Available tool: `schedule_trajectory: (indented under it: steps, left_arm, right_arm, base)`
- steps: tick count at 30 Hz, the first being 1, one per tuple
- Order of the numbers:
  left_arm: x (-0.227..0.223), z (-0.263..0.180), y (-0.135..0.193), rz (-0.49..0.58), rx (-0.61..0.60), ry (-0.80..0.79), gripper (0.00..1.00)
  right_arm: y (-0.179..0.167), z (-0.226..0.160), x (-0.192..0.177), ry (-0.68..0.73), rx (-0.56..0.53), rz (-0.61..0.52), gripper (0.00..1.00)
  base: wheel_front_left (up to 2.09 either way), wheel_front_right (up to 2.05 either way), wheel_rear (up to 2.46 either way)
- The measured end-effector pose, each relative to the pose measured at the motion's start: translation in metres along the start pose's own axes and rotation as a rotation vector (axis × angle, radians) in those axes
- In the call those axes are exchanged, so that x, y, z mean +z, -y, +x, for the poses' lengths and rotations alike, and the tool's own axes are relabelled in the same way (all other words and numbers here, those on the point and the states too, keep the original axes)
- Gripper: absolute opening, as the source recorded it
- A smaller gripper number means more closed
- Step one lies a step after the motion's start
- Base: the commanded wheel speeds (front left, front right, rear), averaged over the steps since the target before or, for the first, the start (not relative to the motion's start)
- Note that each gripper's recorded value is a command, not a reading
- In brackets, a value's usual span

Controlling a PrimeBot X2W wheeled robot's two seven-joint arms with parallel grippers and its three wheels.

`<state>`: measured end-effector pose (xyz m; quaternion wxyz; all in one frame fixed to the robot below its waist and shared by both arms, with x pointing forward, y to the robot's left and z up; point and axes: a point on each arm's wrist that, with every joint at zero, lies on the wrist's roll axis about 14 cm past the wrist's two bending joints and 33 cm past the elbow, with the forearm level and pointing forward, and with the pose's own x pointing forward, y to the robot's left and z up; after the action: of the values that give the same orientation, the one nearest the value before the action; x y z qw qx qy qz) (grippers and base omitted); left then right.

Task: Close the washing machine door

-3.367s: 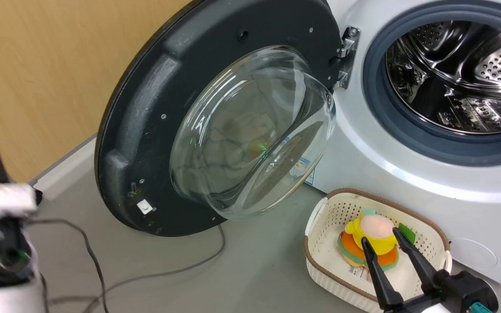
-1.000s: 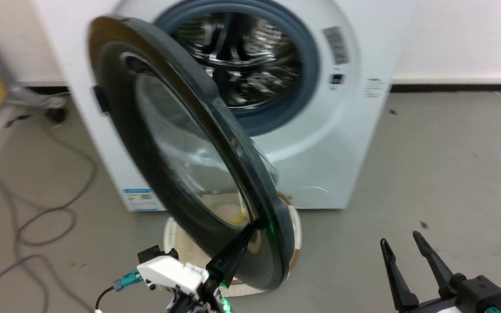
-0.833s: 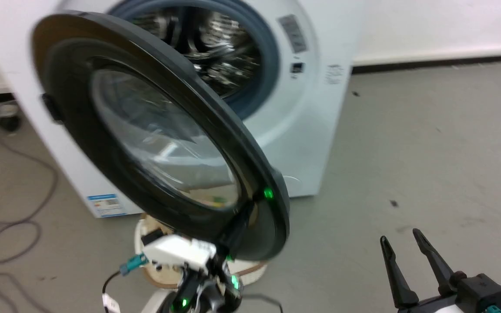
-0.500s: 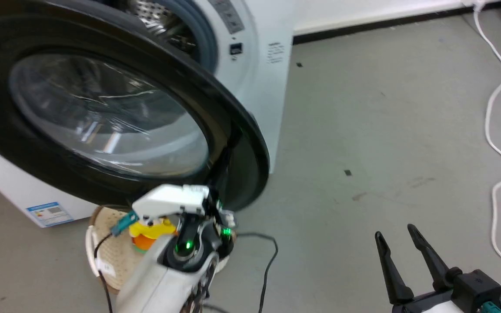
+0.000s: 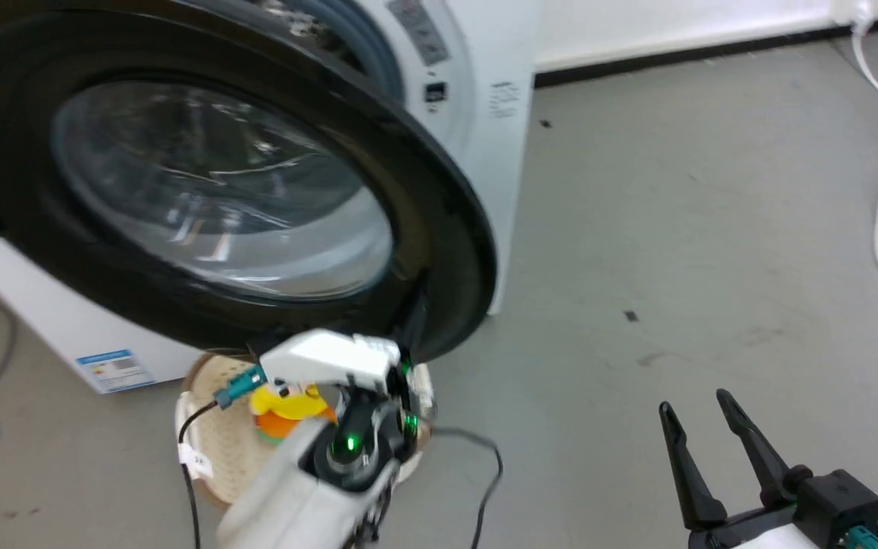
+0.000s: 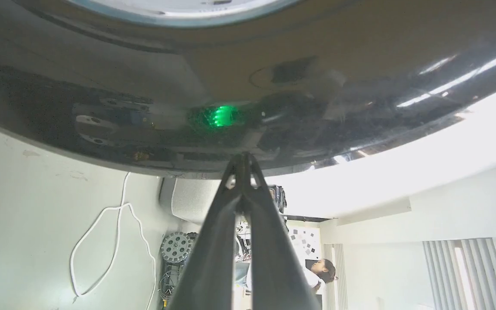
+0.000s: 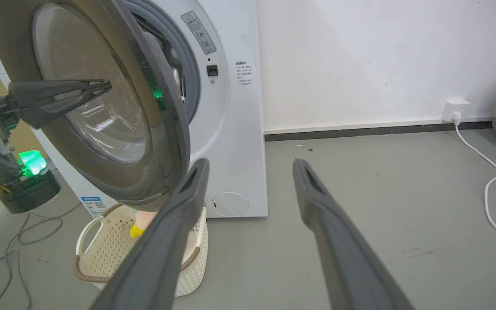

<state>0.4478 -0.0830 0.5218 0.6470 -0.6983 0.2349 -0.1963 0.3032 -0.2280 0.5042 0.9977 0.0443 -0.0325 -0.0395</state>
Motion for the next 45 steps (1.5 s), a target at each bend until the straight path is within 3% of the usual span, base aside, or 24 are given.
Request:
schedule_trajectory:
  steps: [8, 11, 14, 20, 26, 31, 32, 33, 35, 45]
  left_arm:
    - [0.029, -0.065, -0.002, 0.284, -0.042, 0.038, 0.00]
    - [0.059, -0.090, 0.003, 0.489, -0.050, 0.115, 0.00]
    - [0.090, -0.113, 0.012, 0.759, -0.027, 0.193, 0.00]
    - [0.138, -0.167, 0.059, 1.129, -0.028, 0.490, 0.00]
    - [0.140, -0.211, 0.070, 1.381, 0.024, 0.644, 0.00]
    - [0.130, -0.227, 0.051, 1.491, 0.104, 0.641, 0.00]
    - [0.130, -0.229, 0.048, 1.499, 0.120, 0.644, 0.76]
    - [0.129, -0.230, 0.045, 1.510, 0.133, 0.641, 1.00]
    - [0.125, -0.230, 0.040, 1.561, 0.148, 0.624, 1.00]
    - [0.118, -0.232, 0.017, 1.592, 0.209, 0.576, 1.00]
  right_arm:
    - [-0.028, 0.012, 0.003, 0.021, 0.101, 0.014, 1.00]
    - [-0.040, 0.015, 0.004, 0.025, 0.143, 0.019, 1.00]
    - [-0.051, 0.019, 0.005, 0.031, 0.184, 0.019, 1.00]
    - [-0.070, 0.027, 0.013, 0.057, 0.252, 0.020, 1.00]
    - [-0.084, 0.031, 0.016, 0.067, 0.296, 0.023, 1.00]
    - [-0.090, 0.031, 0.018, 0.074, 0.313, 0.026, 1.00]
    - [-0.091, 0.031, 0.018, 0.073, 0.315, 0.027, 1.00]
    - [-0.091, 0.031, 0.017, 0.072, 0.317, 0.028, 1.00]
    - [-0.094, 0.030, 0.015, 0.067, 0.319, 0.034, 1.00]
    - [-0.098, 0.028, 0.009, 0.046, 0.322, 0.053, 1.00]
  base:
    - [0.00, 0.00, 0.00]
    - [0.00, 0.00, 0.00]
    - [0.00, 0.00, 0.00]
    - [0.00, 0.00, 0.00]
    - [0.00, 0.00, 0.00]
    - [0.00, 0.00, 0.00]
    - [0.00, 0.00, 0.00]
    - [0.00, 0.00, 0.00]
    - [0.00, 0.00, 0.00]
    - [0.00, 0.00, 0.00]
